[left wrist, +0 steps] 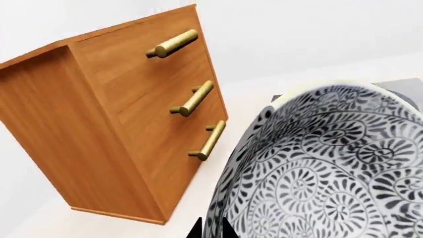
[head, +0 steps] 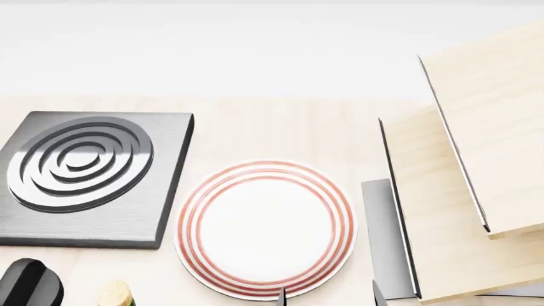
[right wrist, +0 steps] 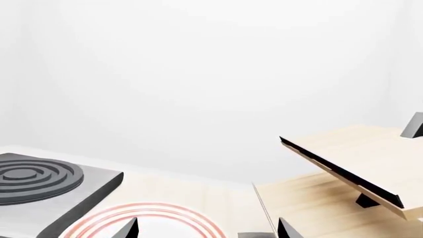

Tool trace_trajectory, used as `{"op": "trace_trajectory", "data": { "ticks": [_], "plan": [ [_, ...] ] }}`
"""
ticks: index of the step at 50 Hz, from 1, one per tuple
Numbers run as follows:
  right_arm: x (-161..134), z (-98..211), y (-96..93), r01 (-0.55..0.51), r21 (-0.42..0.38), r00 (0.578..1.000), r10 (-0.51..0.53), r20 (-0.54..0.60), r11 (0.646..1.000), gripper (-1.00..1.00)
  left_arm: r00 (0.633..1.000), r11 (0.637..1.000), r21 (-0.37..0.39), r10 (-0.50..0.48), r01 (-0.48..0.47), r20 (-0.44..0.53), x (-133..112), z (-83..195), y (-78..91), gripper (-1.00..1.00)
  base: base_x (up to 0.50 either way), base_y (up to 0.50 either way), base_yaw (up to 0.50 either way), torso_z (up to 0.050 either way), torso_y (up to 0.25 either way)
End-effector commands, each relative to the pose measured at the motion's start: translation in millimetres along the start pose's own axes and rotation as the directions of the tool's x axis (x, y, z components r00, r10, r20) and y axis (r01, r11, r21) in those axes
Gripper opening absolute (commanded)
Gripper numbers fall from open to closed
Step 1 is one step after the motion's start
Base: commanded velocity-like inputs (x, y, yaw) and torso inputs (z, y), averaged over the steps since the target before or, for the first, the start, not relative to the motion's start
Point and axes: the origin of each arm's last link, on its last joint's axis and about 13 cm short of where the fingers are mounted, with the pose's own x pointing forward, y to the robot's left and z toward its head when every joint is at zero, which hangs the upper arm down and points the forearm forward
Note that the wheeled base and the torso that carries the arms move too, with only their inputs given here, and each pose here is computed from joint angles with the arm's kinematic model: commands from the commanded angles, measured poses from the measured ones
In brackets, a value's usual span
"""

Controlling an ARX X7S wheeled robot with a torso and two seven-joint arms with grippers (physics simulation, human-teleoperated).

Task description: Pick up the akita bowl and put it on the plate.

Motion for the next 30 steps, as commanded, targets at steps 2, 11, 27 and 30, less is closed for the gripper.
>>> {"op": "trace_trajectory", "data": {
  "ticks": [2, 11, 27, 30],
  "plan": [
    [0, -2, -0.4, 0.002, 0.0, 1.0, -0.002, -0.005, 1.0, 1.0, 0.993, 0.999, -0.018, 0.03, -0.028, 0.112, 2, 25, 4.7, -1.0, 0.0, 0.0, 0.0, 0.0, 0.0],
    [0, -1, -0.1, 0.002, -0.003, 1.0, -0.002, -0.004, 1.0, 1.0, 0.979, 0.998, -0.035, 0.065, -0.059, 0.196, 0, 47, 7.3, -1.0, 0.0, 0.0, 0.0, 0.0, 0.0],
    [1, -3, 0.3, 0.001, -0.003, 1.0, -0.001, -0.008, 1.0, 1.0, 0.955, 0.995, -0.061, 0.095, -0.081, 0.281, -1, 71, 7.2, -1.0, 0.0, 0.0, 0.0, 0.0, 0.0],
    [1, -4, 0.8, 0.0, -0.003, 1.0, 0.0, -0.009, 1.0, 1.0, 0.948, 0.994, -0.07, 0.101, -0.084, 0.303, -3, 78, 8.4, -1.0, 0.0, 0.0, 0.0, 0.0, 0.0]
  ]
}}
